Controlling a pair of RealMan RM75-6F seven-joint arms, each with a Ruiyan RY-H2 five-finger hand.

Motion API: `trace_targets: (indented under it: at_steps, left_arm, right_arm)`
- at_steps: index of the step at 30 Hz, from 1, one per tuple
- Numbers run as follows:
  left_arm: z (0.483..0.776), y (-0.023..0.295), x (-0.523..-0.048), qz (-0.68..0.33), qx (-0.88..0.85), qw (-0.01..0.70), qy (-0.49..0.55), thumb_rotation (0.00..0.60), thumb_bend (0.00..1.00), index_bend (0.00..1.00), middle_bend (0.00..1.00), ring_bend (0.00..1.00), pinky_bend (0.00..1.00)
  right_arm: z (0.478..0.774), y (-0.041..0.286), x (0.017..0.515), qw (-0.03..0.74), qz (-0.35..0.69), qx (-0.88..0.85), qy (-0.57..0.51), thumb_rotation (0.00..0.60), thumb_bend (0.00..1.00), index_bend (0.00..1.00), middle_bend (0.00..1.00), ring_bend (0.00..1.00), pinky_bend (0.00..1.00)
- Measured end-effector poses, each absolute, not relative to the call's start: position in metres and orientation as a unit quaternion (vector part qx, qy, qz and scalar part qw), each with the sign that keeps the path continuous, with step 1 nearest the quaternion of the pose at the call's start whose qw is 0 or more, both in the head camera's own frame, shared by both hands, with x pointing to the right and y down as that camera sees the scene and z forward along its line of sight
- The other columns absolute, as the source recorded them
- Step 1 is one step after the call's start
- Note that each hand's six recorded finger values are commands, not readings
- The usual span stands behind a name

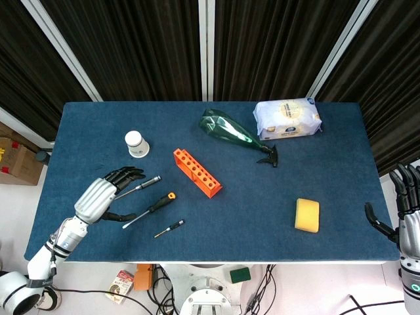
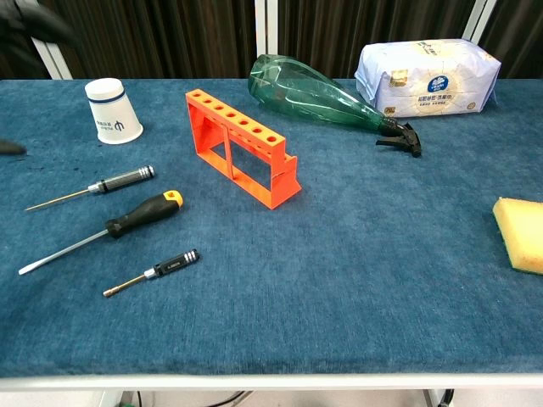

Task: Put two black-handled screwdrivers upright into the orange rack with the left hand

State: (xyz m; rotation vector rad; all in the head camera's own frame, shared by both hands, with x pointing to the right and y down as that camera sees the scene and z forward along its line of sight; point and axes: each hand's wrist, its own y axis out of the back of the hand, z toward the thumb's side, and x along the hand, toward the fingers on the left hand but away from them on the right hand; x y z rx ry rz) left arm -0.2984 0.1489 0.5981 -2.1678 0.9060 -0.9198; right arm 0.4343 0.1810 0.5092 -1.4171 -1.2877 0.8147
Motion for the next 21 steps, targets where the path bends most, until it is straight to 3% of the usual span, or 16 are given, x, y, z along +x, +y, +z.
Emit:
trace_targets:
  at_steps: [5,18,20,21]
  left_arm:
    - [0.613,0.166,-0.291,-0.367,-0.825,0.305,0.304,0.600,0.09,0.36,0.23,0.14,0.26]
    - [0.652,0.192,-0.253,-0.391,-0.827,0.321,0.247,0.600,0.15,0.40,0.25,0.14,0.26]
    - [0.656,0.194,-0.246,-0.395,-0.819,0.342,0.238,0.585,0.16,0.43,0.26,0.14,0.25]
    - [0.659,0.195,-0.243,-0.396,-0.815,0.352,0.234,0.544,0.16,0.43,0.26,0.14,0.25]
  right_arm:
    - [0.509,0.179,0.437,0.507,0.340,-0.583,-0.536,0.600,0.37,0.00,0.00,0.00,0.00]
    - [0.510,0.179,0.446,0.503,0.355,-0.570,-0.544,0.600,0.37,0.00,0.00,0.00,0.00]
    - [0.510,0.179,0.447,0.503,0.356,-0.569,-0.545,0.600,0.37,0.00,0.00,0.00,0.00]
    - [0.510,0.179,0.447,0.503,0.356,-0.568,-0.545,0.600,0.37,0.00,0.00,0.00,0.00]
